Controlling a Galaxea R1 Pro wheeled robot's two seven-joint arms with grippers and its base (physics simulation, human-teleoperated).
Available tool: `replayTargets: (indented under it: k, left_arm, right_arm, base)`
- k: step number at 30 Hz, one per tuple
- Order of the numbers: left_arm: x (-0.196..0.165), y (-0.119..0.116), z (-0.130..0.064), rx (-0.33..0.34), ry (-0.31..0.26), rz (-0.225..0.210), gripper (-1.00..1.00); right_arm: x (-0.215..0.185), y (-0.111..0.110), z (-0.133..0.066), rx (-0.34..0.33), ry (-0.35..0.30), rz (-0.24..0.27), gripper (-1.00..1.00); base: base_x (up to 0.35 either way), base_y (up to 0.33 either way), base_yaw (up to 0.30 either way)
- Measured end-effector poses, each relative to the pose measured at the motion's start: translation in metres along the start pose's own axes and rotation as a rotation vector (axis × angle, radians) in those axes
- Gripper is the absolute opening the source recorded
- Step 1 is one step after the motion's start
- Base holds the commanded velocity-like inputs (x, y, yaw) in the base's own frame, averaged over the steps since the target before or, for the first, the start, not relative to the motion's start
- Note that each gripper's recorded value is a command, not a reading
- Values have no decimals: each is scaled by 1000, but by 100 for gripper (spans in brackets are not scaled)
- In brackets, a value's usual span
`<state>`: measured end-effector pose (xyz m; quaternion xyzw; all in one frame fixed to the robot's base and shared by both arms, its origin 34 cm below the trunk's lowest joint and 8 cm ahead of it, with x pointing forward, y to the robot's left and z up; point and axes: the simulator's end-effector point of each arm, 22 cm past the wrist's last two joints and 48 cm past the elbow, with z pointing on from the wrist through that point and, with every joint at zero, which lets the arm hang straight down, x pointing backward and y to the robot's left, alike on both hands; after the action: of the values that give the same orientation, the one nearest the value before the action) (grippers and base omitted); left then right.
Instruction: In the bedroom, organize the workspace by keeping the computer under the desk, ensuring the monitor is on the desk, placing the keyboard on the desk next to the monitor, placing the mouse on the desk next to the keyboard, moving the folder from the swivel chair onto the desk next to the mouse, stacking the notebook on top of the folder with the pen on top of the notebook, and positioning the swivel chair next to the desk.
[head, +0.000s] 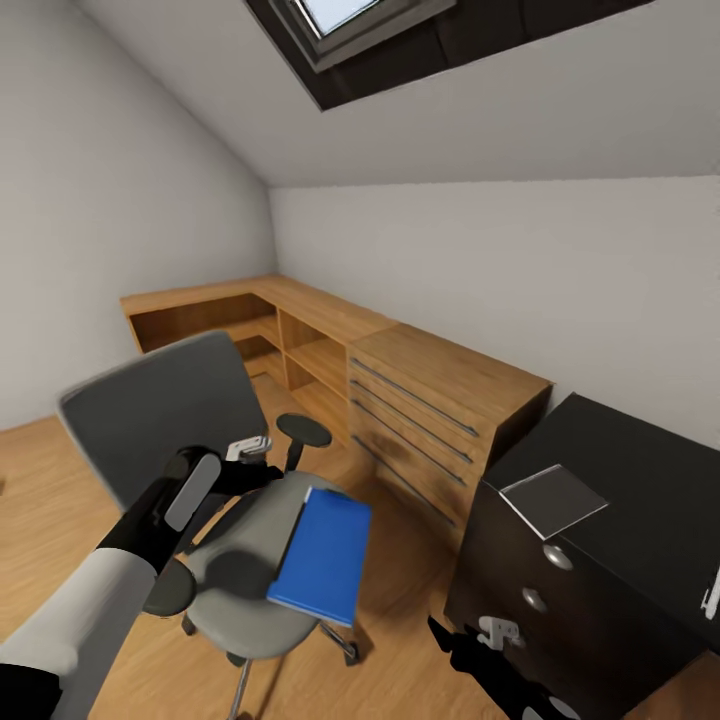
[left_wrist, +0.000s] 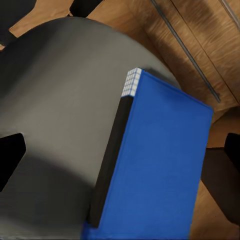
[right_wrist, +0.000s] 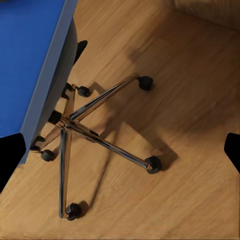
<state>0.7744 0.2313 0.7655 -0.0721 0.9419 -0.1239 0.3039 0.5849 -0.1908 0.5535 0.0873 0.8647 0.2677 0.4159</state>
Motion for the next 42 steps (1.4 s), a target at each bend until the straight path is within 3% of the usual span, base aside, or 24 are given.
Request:
replayTargets:
  k: [8,17,42]
  left_arm:
    - [1,0,-1,3,3,-1,100]
    - [2,3,1,-1,7,-2,100]
    - [-2,10,0,-10,-1,-3,100]
  right_arm:
    - [2,3,1,-4,4,0,100]
    - [9,19,8,-17,-2,17,100]
    - [8,18,8,-16,-8,16,100]
  base:
    - [-163,0,21]
    - [-16,0,206]
    - [0,0,49]
